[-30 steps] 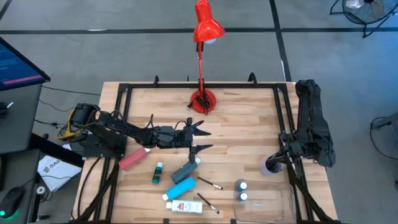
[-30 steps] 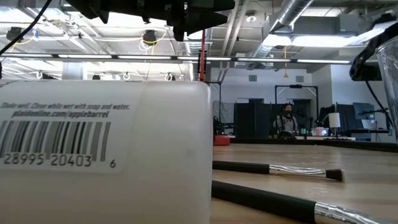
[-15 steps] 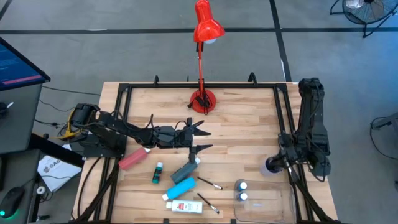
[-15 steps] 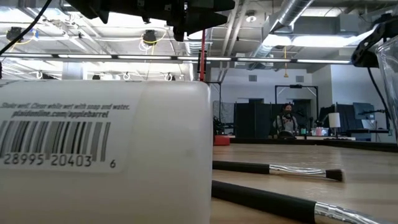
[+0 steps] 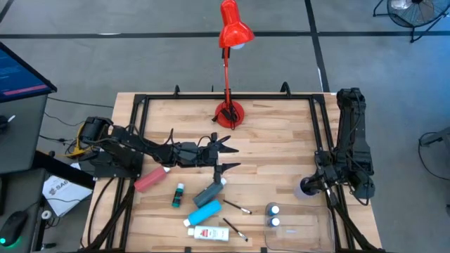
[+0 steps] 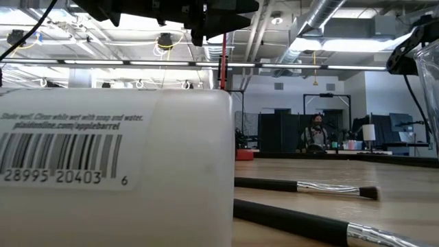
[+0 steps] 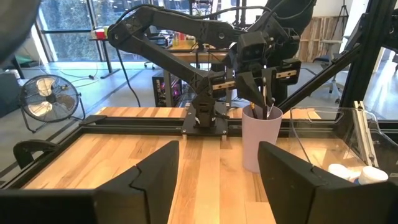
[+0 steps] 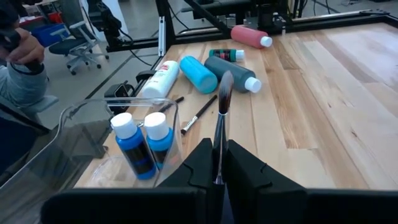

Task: Pick & Place Paint Supplies
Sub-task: Put the black silver paint brush into the purple cup, then put the dark green pain bottle into the transparent bin

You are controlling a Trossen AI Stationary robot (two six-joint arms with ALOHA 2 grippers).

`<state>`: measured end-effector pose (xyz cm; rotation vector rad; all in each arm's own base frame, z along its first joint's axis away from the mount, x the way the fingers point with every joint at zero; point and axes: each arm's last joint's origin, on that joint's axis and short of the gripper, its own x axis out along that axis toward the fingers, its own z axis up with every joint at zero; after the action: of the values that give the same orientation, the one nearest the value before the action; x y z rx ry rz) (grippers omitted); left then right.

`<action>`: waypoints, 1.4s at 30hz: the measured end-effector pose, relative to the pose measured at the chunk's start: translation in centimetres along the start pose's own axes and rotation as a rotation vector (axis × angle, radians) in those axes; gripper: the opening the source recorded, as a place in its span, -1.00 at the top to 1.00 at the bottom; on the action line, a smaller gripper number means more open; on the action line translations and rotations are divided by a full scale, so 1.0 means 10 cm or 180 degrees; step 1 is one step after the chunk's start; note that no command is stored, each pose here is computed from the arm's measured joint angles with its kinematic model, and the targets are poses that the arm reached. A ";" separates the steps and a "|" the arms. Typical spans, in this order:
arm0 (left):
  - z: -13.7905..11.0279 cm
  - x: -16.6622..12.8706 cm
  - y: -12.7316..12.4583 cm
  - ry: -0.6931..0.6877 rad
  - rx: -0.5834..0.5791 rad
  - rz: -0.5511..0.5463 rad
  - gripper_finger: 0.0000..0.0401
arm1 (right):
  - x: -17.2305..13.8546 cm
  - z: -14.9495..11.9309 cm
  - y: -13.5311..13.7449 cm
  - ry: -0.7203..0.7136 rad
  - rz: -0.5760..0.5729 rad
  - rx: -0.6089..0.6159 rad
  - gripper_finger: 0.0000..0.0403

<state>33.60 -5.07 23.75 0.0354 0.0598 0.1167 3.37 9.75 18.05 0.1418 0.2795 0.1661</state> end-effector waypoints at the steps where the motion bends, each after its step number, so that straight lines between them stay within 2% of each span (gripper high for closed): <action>1: 0.00 0.00 0.00 0.0000 0.0000 0.0000 0.02 | 0.00 0.00 0.00 -0.0001 0.0000 0.0000 0.88; 10: 0.00 0.00 0.00 0.0000 0.0000 0.0000 0.03 | 0.00 0.00 0.00 -0.0003 -0.0001 -0.0010 0.68; 25: 0.00 0.00 0.00 0.0001 -0.0008 0.0000 0.03 | 0.00 0.01 0.00 -0.0040 -0.0024 -0.0013 0.46; 35: 0.00 0.00 0.00 0.0001 -0.0008 0.0000 0.03 | 0.00 0.02 0.01 -0.0107 -0.0052 -0.0017 0.10; 42: 0.00 0.00 0.00 0.0001 -0.0008 0.0000 0.03 | -0.01 0.16 0.15 -0.0351 0.0075 -0.0147 -0.14</action>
<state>33.60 -5.07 23.74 0.0328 0.0600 0.1169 3.51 10.99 19.89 0.1081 0.1642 0.1874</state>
